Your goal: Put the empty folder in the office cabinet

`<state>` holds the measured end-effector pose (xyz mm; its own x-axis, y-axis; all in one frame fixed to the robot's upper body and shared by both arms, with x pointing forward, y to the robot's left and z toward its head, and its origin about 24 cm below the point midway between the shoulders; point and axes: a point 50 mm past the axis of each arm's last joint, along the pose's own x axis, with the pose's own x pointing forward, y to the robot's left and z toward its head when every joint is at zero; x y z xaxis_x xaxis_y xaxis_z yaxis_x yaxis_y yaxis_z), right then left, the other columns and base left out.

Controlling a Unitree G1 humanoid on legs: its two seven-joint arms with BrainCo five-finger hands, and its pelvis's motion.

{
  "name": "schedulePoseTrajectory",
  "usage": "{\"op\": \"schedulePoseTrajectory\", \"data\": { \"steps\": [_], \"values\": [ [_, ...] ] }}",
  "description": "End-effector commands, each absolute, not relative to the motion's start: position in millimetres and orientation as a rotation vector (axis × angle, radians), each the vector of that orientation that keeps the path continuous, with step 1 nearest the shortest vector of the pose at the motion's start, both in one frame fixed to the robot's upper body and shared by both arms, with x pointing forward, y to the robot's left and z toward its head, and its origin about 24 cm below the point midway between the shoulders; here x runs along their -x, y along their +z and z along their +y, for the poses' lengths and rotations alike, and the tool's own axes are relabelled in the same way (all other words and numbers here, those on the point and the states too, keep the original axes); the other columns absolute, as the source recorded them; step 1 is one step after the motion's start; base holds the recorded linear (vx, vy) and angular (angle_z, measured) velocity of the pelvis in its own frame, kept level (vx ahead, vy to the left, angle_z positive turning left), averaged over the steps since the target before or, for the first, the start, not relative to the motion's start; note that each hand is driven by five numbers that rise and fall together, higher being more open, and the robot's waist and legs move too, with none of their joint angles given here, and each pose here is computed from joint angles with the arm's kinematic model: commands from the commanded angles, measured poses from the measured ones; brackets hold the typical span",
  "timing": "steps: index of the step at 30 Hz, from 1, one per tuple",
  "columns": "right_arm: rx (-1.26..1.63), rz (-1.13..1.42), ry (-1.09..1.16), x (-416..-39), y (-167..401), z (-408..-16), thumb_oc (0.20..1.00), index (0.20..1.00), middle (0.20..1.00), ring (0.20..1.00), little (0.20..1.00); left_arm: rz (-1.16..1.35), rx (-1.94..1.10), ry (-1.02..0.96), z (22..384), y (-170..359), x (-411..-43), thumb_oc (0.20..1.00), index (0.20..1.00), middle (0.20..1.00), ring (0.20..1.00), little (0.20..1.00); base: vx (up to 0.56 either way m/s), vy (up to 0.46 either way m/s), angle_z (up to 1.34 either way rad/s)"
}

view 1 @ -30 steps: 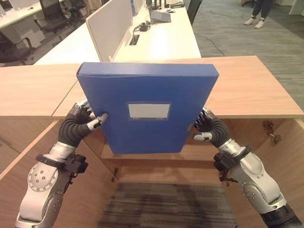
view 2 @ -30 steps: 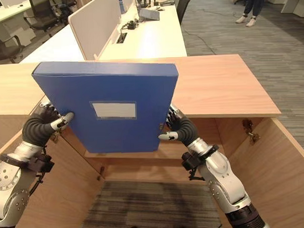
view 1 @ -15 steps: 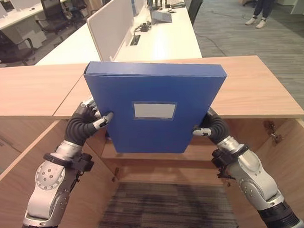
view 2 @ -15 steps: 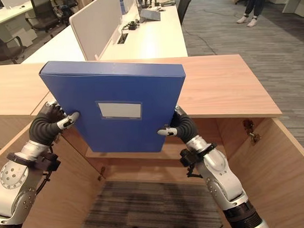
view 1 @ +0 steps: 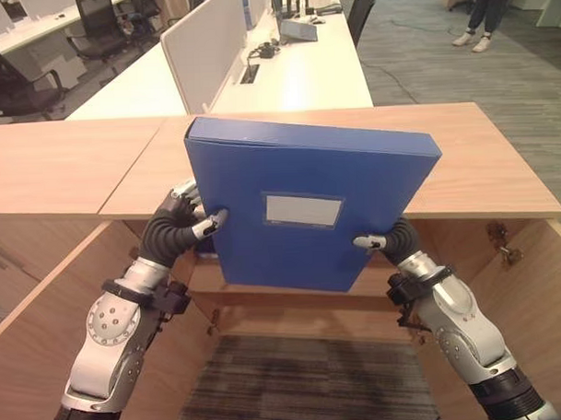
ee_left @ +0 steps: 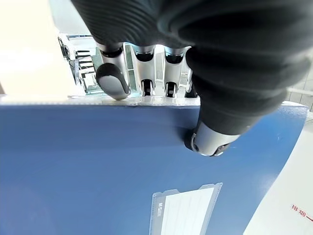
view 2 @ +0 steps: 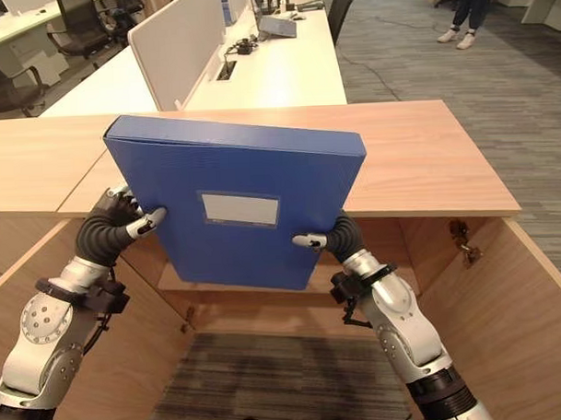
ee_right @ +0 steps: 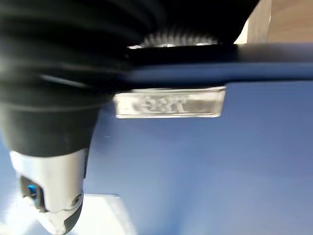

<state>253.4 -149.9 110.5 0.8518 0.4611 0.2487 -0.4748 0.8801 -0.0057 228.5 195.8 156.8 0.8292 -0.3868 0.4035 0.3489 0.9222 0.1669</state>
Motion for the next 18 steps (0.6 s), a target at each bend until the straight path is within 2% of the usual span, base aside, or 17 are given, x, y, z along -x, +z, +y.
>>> {"op": "schedulePoseTrajectory", "data": {
  "steps": [1,11,12,13,14,18],
  "values": [
    [0.017,-0.38,0.557,-263,136,-125,1.0,1.0,1.0,1.0,1.0,-0.66,-0.079,-0.47,177,195,-235,0.2,0.2,0.2,0.2,0.2,0.0,0.0,0.0],
    [0.041,-0.326,0.536,-266,124,-125,1.0,1.0,1.0,1.0,1.0,-0.67,-0.077,-0.48,171,197,-237,0.2,0.2,0.2,0.2,0.2,0.0,0.0,0.0],
    [0.036,-0.317,0.54,-265,122,-125,0.407,0.407,0.407,0.407,0.407,-0.671,-0.08,-0.481,171,198,-238,0.2,0.2,0.2,0.2,0.2,0.0,0.0,0.0],
    [0.034,-0.314,0.539,-265,121,-125,0.278,0.278,0.278,0.278,0.278,-0.671,-0.076,-0.48,170,197,-238,0.2,0.2,0.2,0.2,0.2,0.0,0.0,0.0],
    [0.03,-0.312,0.538,-265,120,-125,0.2,0.2,0.2,0.2,0.2,-0.669,-0.074,-0.479,170,197,-238,0.2,0.2,0.2,0.2,0.2,0.0,0.0,0.0],
    [0.018,-0.313,0.53,-266,121,-126,0.2,0.2,0.2,0.2,0.2,-0.667,-0.068,-0.474,171,196,-239,0.2,0.2,0.2,0.2,0.2,0.0,0.0,0.0]
  ]
}}
